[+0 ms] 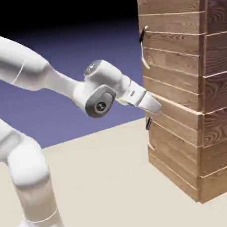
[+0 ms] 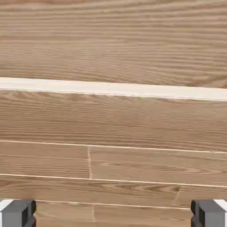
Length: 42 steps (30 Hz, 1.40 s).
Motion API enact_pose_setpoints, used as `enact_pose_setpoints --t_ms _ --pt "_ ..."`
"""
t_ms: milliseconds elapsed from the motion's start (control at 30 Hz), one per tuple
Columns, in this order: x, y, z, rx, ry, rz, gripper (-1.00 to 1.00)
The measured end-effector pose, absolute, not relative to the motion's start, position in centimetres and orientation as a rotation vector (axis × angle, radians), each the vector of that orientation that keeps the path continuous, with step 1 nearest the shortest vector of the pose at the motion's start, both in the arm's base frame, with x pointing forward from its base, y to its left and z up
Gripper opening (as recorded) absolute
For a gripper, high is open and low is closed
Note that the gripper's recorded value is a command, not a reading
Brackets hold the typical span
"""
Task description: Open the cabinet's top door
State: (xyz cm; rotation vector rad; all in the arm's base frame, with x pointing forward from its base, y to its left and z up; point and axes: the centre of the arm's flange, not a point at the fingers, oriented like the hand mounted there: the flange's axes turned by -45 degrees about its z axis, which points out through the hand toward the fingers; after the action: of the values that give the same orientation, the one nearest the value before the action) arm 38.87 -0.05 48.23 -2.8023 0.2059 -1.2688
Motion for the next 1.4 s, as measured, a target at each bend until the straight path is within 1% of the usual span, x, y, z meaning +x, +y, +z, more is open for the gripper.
enact_pose_setpoints --t_ms 200,367,733,1067,1400 --pt "38.2 -0.7 53.2 -2.474 0.749 -1.311 0.0" --pt "37.2 -0.5 56.8 -2.137 1.089 -1.288 0.0" --pt "34.8 2.1 62.3 -1.359 1.513 -1.073 0.0" --pt "34.0 6.8 63.9 -0.735 1.624 -0.734 0.0" --pt "35.5 12.2 61.7 -0.224 1.607 -0.315 0.0"
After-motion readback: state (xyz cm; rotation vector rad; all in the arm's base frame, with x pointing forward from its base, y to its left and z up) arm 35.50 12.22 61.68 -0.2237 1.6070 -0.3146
